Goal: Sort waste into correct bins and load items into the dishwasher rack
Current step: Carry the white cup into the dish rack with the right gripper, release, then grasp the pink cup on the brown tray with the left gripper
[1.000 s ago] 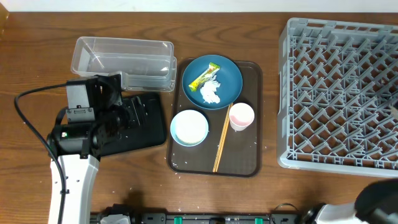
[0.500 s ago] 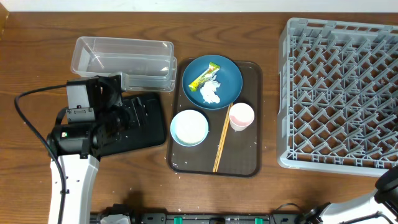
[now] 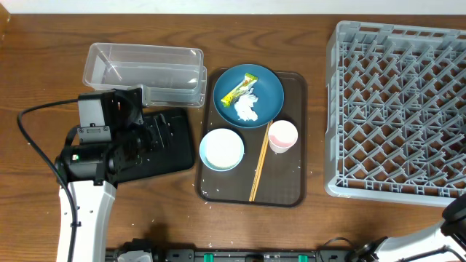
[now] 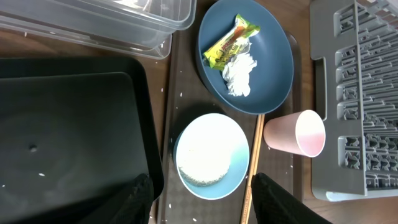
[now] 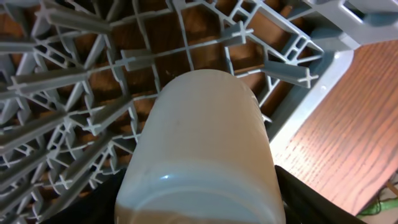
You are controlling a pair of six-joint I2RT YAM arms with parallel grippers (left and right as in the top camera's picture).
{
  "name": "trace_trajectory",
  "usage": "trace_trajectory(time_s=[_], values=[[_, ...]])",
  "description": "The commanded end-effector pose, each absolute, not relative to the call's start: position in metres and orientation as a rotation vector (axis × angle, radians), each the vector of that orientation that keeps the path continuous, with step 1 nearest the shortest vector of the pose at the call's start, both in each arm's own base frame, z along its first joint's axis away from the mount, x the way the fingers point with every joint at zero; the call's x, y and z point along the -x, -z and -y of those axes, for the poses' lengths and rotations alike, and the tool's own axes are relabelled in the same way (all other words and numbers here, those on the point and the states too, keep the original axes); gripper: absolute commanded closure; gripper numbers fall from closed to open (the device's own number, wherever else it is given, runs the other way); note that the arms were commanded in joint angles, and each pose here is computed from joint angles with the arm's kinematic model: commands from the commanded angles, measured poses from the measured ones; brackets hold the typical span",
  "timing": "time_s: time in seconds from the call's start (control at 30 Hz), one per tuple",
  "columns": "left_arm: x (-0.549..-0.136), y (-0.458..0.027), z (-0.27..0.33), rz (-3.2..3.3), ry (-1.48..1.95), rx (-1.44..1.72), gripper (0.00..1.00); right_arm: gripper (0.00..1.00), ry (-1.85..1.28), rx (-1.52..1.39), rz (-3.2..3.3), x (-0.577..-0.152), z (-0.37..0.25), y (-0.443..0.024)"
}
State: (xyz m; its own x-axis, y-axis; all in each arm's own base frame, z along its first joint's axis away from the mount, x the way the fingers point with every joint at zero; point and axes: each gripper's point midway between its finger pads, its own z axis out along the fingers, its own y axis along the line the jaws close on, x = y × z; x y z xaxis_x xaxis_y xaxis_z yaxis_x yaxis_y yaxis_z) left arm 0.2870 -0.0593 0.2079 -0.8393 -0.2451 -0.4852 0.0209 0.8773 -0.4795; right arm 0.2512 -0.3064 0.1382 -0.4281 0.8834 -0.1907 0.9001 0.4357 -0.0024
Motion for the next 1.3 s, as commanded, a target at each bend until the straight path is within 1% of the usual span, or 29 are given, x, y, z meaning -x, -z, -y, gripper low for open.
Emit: trace_trajectory(time_s=[0.0,0.27,0.33,0.37,0.4,0.43,0.57,0.67,0.8,0.97,1.13,1.27], values=[[-0.289,-0.209,0.056,-2.49,0.62,0.147,0.46,0.35,0.033,-1.588,-2.494,-0.262,0.303,-0.133],[-0.289,-0.209,0.056,-2.494,0.62,0.148,0.46,0.34,0.036,-1.582,-2.486,-0.264,0.304,-0.134],[-0.289,-0.209,0.056,-2.494,0.621,0.148,0.46,0.22,0.034,-1.586,-2.491,-0.263,0.303,-0.134],[-0.289,-0.209,0.056,-2.494,0.621,0.148,0.46,0.14,0.033,-1.586,-2.492,-0.263,0.303,-0.134],[-0.289,-0.209,0.056,-2.494,0.62,0.148,0.46,0.02,0.034,-1.587,-2.491,-0.262,0.303,-0.134],[-0.289,-0.209,0.056,-2.494,0.62,0.148,0.46,0.01,0.033,-1.587,-2.491,-0.262,0.303,-0.134],[-0.289,-0.209,0.056,-2.494,0.62,0.148,0.45,0.01,-0.06,-1.567,-2.487,-0.27,0.295,-0.134],[-0.289,-0.209,0.056,-2.494,0.62,0.148,0.45,0.01,-0.159,-1.493,-2.504,-0.279,0.285,-0.136],[-0.289,-0.209,0.056,-2.493,0.62,0.148,0.45,0.02,-0.191,-1.437,-2.495,-0.286,0.276,-0.149],[-0.289,-0.209,0.056,-2.494,0.621,0.148,0.45,0.14,-0.306,-1.136,-2.463,-0.317,0.237,-0.196],[-0.288,-0.208,0.056,-2.498,0.621,0.149,0.45,0.14,-0.35,-0.758,-2.478,-0.342,0.166,-0.244],[-0.287,-0.209,0.064,-2.5,0.634,0.118,0.45,0.12,-0.362,-0.504,-2.524,-0.353,0.104,-0.263]])
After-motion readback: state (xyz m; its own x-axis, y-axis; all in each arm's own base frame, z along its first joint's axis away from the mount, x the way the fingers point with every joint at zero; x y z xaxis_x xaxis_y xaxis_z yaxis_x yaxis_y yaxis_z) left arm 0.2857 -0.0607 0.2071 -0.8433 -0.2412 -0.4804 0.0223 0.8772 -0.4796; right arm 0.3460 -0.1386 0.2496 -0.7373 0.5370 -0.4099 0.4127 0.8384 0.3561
